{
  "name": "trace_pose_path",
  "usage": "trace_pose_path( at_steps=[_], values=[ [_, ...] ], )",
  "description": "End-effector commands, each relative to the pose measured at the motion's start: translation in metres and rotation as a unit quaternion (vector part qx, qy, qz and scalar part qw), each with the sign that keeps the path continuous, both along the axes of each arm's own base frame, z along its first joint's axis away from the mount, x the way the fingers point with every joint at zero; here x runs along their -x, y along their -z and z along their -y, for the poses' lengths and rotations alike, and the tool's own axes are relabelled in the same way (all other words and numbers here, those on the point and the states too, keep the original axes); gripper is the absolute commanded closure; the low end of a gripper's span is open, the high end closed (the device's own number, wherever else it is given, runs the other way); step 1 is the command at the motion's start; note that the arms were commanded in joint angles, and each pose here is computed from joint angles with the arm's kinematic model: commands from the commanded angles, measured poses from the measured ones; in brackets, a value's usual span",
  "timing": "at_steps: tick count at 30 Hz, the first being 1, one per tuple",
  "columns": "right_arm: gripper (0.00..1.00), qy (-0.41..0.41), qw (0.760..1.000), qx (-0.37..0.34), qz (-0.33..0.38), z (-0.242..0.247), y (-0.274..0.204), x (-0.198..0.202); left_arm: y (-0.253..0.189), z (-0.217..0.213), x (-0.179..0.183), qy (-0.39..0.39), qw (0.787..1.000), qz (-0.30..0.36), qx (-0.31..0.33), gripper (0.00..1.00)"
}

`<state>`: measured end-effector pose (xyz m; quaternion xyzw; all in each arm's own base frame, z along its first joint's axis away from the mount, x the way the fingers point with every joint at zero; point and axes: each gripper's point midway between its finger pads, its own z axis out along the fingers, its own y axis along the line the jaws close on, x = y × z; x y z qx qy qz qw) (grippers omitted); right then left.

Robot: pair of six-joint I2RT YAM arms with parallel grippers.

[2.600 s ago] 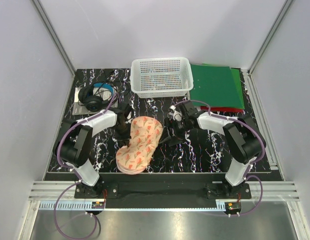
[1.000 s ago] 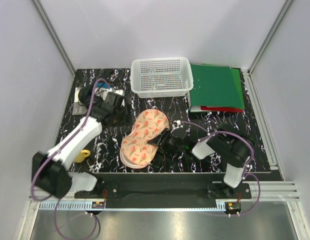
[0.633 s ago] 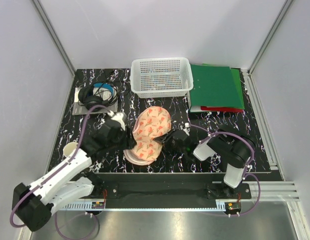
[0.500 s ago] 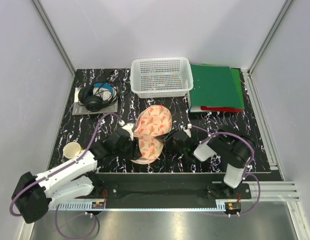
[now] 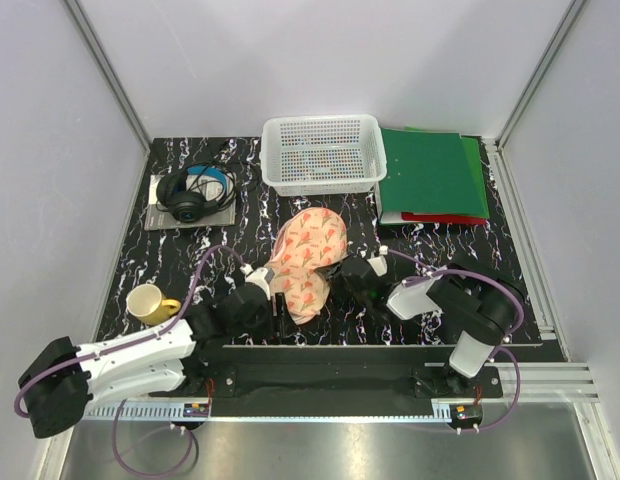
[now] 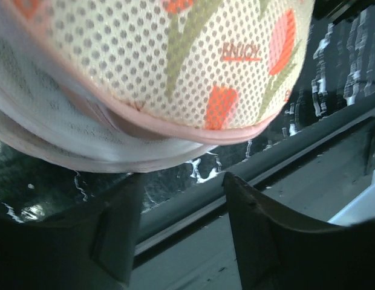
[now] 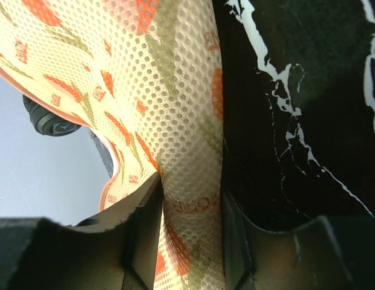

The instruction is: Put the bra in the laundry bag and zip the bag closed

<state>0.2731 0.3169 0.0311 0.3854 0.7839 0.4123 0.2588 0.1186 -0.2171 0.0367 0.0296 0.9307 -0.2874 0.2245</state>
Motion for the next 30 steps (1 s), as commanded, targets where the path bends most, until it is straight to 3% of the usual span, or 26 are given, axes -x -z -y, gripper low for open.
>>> trace_pose_path(
  at_steps=[1, 5, 9, 15, 21, 26, 30],
  values=[
    [0.52, 0.002, 1.000, 0.026, 0.015, -0.002, -0.008, -0.006, -0.022, 0.013, -0.010, -0.042, 0.997, 0.012, 0.065, 0.31],
    [0.50, -0.003, 1.000, 0.015, 0.011, -0.007, -0.007, 0.002, -0.012, 0.003, -0.025, -0.083, 0.995, 0.014, 0.044, 0.26],
    [0.42, -0.018, 1.000, 0.011, 0.007, -0.014, -0.007, 0.012, 0.010, -0.012, -0.056, -0.090, 0.995, -0.030, 0.014, 0.36],
    [0.30, -0.074, 0.997, 0.006, 0.011, -0.027, -0.003, 0.032, -0.014, -0.036, -0.099, -0.105, 0.993, 0.036, -0.045, 0.39],
    [0.25, -0.158, 0.985, 0.001, 0.075, -0.058, -0.014, 0.032, -0.016, -0.051, -0.092, -0.111, 0.991, 0.048, -0.062, 0.42],
    [0.40, -0.199, 0.977, -0.012, 0.078, -0.078, -0.022, 0.037, -0.026, -0.041, -0.063, -0.093, 0.993, 0.061, 0.032, 0.47],
    [0.42, -0.204, 0.975, -0.016, 0.083, -0.084, -0.041, 0.035, -0.035, -0.023, -0.042, -0.063, 0.988, 0.069, 0.120, 0.39]
  ],
)
